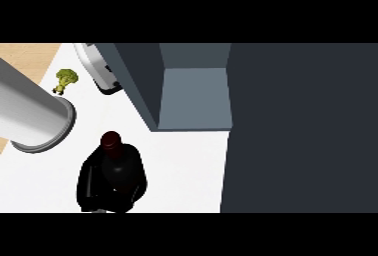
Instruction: Pick up the wine, place it into the cabinet and close the cabinet
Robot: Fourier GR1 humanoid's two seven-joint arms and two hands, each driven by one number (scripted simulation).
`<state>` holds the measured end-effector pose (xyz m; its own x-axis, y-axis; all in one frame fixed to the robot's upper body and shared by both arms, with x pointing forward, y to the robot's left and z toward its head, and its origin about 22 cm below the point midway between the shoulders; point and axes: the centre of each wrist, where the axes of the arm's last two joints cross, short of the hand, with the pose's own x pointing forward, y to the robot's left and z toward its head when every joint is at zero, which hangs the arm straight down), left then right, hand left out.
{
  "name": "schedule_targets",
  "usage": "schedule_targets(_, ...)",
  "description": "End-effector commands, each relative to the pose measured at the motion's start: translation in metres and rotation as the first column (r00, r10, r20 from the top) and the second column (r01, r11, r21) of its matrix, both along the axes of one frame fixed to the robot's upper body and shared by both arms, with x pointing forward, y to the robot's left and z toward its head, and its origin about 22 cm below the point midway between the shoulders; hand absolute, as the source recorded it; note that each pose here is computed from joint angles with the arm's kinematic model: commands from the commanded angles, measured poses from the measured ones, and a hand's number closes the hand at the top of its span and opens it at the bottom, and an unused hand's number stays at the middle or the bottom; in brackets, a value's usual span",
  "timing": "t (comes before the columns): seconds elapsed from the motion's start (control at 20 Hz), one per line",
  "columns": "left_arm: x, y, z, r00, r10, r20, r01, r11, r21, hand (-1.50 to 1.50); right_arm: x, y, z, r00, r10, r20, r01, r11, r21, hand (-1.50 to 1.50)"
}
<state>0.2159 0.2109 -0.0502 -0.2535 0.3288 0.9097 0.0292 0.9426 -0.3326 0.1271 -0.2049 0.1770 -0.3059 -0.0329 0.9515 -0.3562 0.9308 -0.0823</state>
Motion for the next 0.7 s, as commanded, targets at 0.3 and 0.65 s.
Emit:
schedule_targets(0.3,0.018,-0.068,0.081,0.999,-0.028,0.028,0.028,0.999,0.032,1.5,-0.032,-0.016,0.021,0.997,0.048,0.06,-0.051,0.998,0.046,-1.5)
schedule_targets(0.65,0.046,-0.101,0.106,0.997,-0.028,-0.071,0.028,1.0,-0.001,1.5,-0.034,-0.011,0.026,0.997,0.043,0.067,-0.047,0.997,0.056,-1.5)
